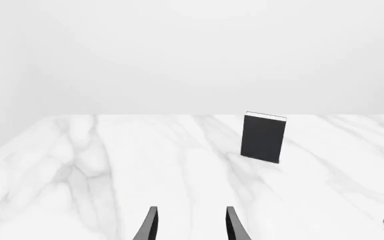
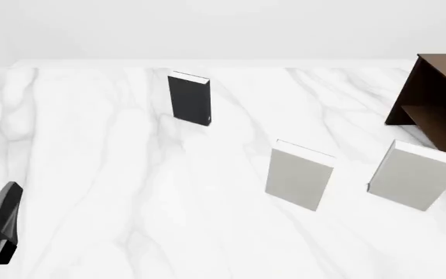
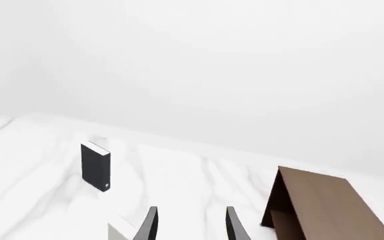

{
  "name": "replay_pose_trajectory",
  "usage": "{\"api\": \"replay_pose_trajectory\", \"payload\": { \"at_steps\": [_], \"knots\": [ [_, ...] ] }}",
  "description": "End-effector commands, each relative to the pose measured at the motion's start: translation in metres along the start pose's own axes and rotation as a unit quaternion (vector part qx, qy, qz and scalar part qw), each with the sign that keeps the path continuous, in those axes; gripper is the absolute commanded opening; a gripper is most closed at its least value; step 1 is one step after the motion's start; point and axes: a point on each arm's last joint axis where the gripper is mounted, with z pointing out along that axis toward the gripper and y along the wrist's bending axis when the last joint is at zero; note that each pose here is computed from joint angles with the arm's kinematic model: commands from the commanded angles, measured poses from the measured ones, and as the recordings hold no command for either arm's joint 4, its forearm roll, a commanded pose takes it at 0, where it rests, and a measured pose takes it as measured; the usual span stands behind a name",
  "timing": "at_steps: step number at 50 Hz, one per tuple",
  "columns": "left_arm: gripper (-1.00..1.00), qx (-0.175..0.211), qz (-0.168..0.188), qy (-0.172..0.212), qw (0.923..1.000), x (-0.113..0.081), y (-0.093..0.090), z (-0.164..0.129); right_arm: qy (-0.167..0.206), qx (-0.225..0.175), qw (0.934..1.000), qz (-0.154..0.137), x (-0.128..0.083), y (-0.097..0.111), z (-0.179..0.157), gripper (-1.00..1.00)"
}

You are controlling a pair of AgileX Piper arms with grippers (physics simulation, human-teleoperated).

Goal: Pick up the book on the left and place it on top of the shelf.

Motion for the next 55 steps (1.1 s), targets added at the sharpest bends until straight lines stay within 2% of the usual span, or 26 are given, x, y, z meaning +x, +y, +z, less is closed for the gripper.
{"api": "replay_pose_trajectory", "payload": {
  "at_steps": [1, 8, 12, 13, 21, 26, 29, 31, 37, 40, 52, 53, 55],
  "knots": [
    [1.00, 0.000, 0.000, 0.000, 1.0000, 0.000, 0.000, 0.000, 0.012, -0.042, 0.9983, -0.038, -0.032, 0.001, 0.024, 1.00],
    [1.00, 0.000, 0.000, 0.000, 1.0000, 0.000, 0.000, 0.000, 0.024, -0.063, 0.9954, -0.068, -0.043, 0.004, 0.042, 1.00],
    [1.00, 0.000, 0.000, 0.000, 1.0000, 0.000, 0.000, 0.000, 0.030, -0.065, 0.9950, -0.069, -0.046, 0.005, 0.049, 1.00],
    [1.00, 0.000, 0.000, 0.000, 1.0000, 0.000, 0.000, 0.000, 0.039, -0.068, 0.9951, -0.061, -0.050, 0.005, 0.055, 1.00],
    [1.00, 0.000, 0.000, 0.000, 1.0000, 0.000, 0.000, 0.000, 0.047, -0.078, 0.9943, -0.056, -0.065, 0.006, 0.069, 1.00],
    [1.00, 0.000, 0.000, 0.000, 1.0000, 0.000, 0.000, 0.000, 0.064, -0.087, 0.9923, -0.061, -0.068, 0.009, 0.081, 1.00],
    [1.00, 0.000, 0.000, 0.000, 1.0000, 0.000, 0.000, 0.000, 0.067, -0.086, 0.9924, -0.056, -0.070, 0.009, 0.086, 1.00],
    [1.00, 0.000, 0.000, 0.000, 1.0000, 0.000, 0.000, 0.000, 0.071, -0.084, 0.9932, -0.040, -0.071, 0.008, 0.088, 1.00],
    [1.00, 0.000, 0.000, 0.000, 1.0000, 0.000, 0.000, 0.000, 0.078, -0.094, 0.9918, -0.036, -0.073, 0.013, 0.100, 1.00],
    [1.00, 0.000, 0.000, 0.000, 1.0000, 0.000, 0.000, 0.000, 0.084, -0.102, 0.9908, -0.030, -0.072, 0.016, 0.106, 1.00],
    [1.00, 0.000, 0.000, 0.000, 1.0000, 0.000, 0.000, 0.000, 0.106, -0.109, 0.9876, -0.039, -0.061, 0.024, 0.141, 1.00],
    [1.00, 0.000, 0.000, 0.000, 1.0000, 0.000, 0.000, 0.000, 0.128, -0.122, 0.9837, -0.034, -0.035, 0.039, 0.173, 1.00],
    [1.00, 0.000, 0.000, 0.000, 1.0000, 0.000, 0.000, 0.000, 0.130, -0.121, 0.9835, -0.032, -0.031, 0.040, 0.175, 1.00]
  ]
}}
